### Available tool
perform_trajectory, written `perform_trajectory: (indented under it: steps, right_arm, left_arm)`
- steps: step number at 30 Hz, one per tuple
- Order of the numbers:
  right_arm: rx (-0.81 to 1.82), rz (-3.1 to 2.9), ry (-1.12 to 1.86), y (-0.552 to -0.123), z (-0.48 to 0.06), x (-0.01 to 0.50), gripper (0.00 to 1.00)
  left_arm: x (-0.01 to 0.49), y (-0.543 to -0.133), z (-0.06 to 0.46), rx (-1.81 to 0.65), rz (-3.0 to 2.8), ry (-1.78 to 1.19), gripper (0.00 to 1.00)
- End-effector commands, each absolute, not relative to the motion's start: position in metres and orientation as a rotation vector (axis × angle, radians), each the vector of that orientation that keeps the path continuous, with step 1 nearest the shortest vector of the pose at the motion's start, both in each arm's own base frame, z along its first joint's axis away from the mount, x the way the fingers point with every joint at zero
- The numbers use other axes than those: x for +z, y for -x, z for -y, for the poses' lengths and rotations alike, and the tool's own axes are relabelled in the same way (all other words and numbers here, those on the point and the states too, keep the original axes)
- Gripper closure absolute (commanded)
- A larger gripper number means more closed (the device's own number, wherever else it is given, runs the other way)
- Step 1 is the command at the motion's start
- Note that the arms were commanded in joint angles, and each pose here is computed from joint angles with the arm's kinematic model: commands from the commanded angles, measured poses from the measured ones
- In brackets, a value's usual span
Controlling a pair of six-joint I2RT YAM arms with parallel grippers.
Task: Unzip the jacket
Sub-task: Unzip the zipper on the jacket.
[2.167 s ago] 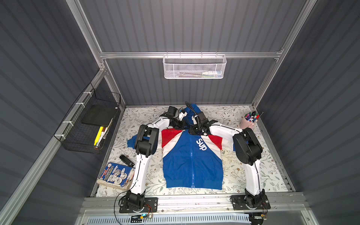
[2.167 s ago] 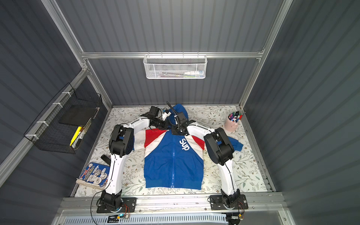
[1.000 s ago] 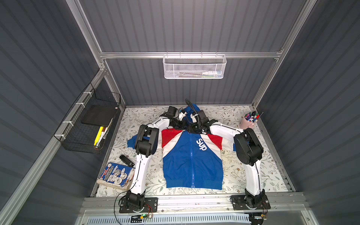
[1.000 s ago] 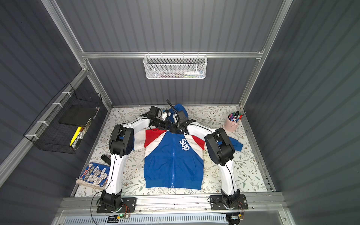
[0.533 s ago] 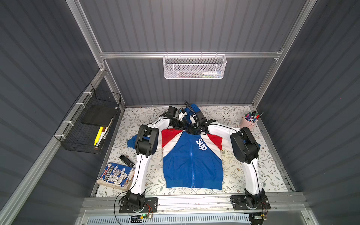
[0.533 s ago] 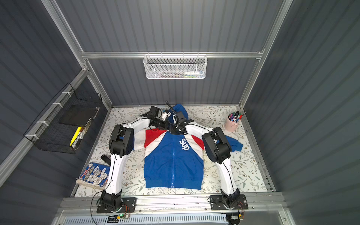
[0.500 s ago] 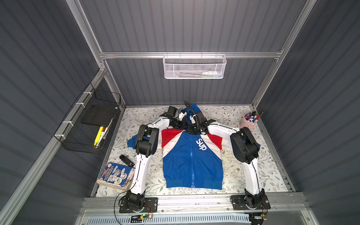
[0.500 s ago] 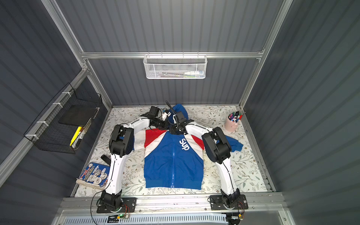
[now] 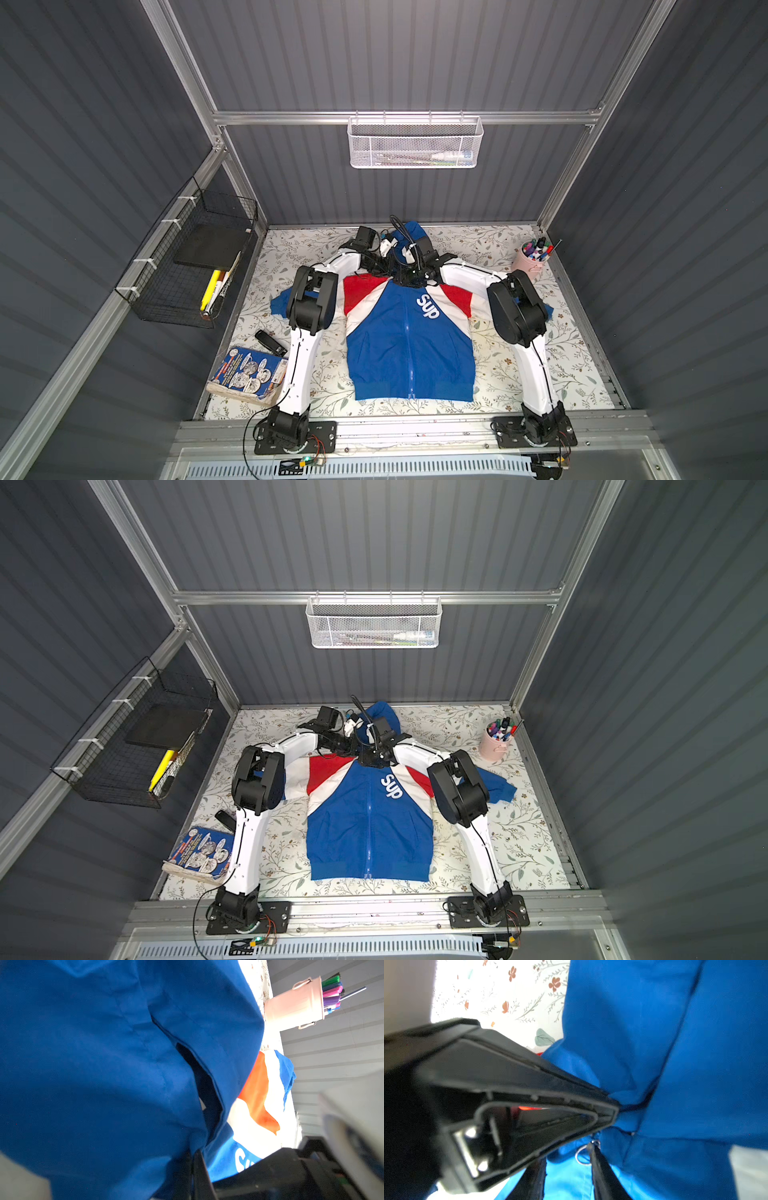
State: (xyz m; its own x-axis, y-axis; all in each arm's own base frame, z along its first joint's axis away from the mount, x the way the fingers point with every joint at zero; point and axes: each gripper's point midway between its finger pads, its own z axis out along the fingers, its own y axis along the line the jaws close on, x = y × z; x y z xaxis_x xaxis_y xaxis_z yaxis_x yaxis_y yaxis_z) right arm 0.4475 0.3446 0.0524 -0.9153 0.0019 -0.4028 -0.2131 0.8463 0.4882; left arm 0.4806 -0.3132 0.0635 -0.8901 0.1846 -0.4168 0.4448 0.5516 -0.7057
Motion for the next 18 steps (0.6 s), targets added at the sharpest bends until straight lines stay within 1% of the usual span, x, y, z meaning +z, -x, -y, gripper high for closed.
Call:
perform_trajectory:
  steps: [1,12,18]
  right_arm:
    - [0.734,-2.672,0.168,-0.444,-0.345,0.040,0.63]
    - [0.634,-2.670,0.120,-0.451,-0.334,0.037,0.75]
    - [0.637,-2.648,0.110,-0.456,-0.335,0.044,0.84]
  left_arm:
    - [0.067,-0.482,0.316,-1.310,-2.482,-0.524,1.00]
    - [0.067,-0.482,0.317,-1.315,-2.481,-0.524,1.00]
    - [0.066,-0.482,0.316,-1.308,-2.484,-0.524,1.00]
